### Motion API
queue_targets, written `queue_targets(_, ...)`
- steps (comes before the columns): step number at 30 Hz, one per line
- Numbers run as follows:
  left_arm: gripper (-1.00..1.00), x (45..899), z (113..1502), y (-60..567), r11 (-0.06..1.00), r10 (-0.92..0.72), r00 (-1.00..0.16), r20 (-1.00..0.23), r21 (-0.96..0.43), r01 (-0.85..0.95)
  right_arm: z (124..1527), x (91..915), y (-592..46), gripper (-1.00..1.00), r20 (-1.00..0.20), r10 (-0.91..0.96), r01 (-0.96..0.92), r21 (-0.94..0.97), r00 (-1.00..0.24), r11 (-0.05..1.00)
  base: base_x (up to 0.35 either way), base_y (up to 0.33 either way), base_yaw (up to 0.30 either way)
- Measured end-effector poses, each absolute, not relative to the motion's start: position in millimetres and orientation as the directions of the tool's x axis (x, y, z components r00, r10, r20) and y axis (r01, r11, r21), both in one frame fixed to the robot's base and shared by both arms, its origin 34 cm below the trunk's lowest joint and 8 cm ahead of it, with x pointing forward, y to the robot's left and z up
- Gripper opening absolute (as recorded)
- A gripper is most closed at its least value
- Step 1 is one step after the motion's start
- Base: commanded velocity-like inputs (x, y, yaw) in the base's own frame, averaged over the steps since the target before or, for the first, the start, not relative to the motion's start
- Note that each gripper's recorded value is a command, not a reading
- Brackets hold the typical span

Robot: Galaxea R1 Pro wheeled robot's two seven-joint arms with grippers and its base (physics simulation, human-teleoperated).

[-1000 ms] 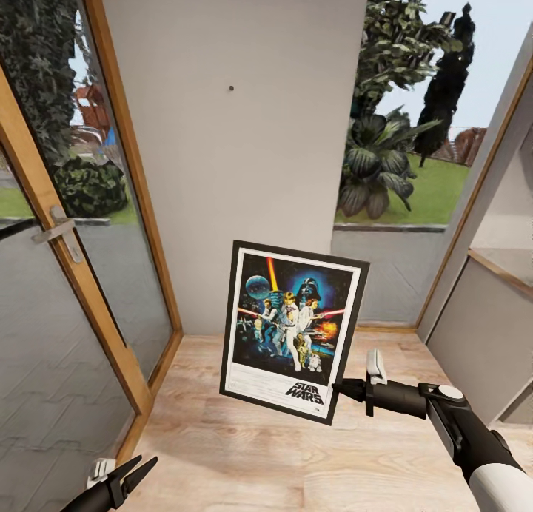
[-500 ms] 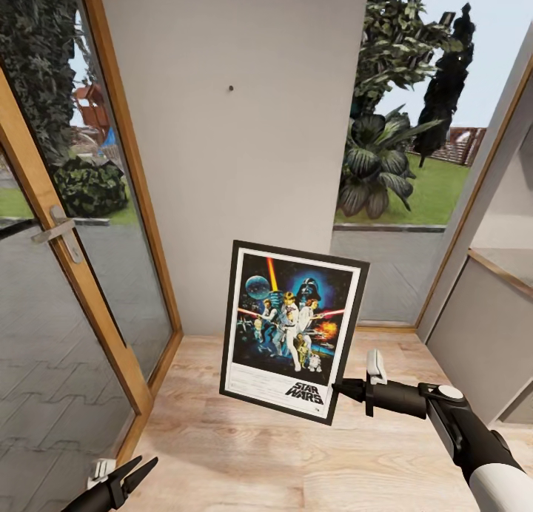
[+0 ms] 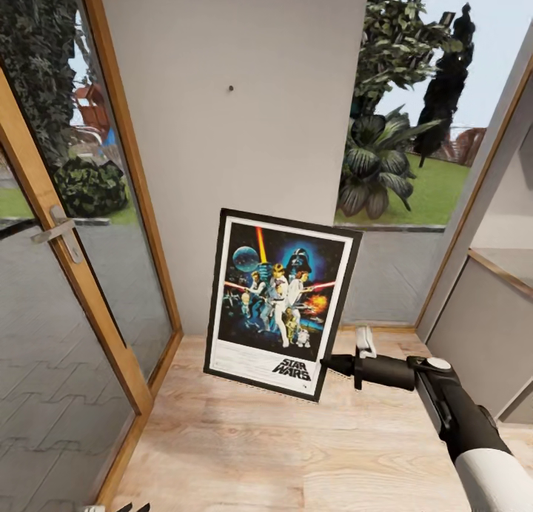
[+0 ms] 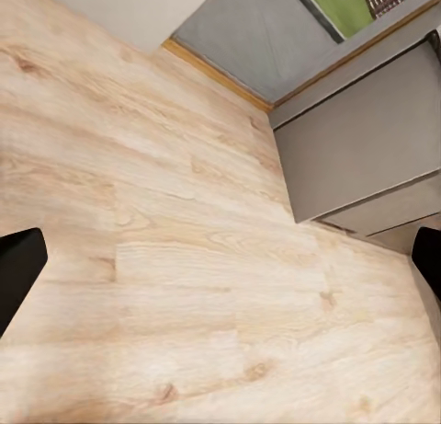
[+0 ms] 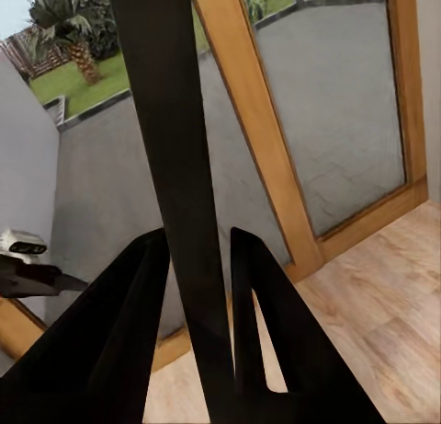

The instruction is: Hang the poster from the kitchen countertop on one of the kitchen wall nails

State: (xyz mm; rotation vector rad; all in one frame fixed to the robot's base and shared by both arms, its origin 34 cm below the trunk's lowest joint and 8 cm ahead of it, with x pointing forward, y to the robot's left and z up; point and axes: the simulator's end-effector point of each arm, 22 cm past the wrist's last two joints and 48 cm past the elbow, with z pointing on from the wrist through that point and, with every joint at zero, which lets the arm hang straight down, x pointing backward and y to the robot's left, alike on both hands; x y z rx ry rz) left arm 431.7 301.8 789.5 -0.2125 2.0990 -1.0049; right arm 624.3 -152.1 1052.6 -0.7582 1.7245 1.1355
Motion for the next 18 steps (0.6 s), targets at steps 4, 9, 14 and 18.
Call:
queue_targets(4,1.00,431,789,302,0.674,-0.448,-0.680,-0.581,-0.719,0.170,1082,633,-147,-1.00,-0.916,-0.011,-0.847,0.368,-0.402,0.384,0.000,0.000,0.000)
queue_targets(9,1.00,434,778,313,0.714,-0.448,-0.679,-0.581,-0.690,0.119,1126,648,-136,-1.00,-0.913,-0.004,-0.850,0.378,-0.408,0.368,0.000,0.000,0.000)
queue_targets(14,1.00,435,762,329,0.767,-0.445,-0.681,-0.582,-0.640,0.045,1160,658,-118,-1.00,-0.916,-0.033,-0.867,0.366,-0.399,0.337,0.000,0.000,0.000)
queue_targets(18,1.00,436,760,331,0.773,-0.445,-0.681,-0.582,-0.633,0.035,1179,662,-115,-1.00,-0.915,-0.034,-0.867,0.368,-0.402,0.334,0.000,0.000,0.000)
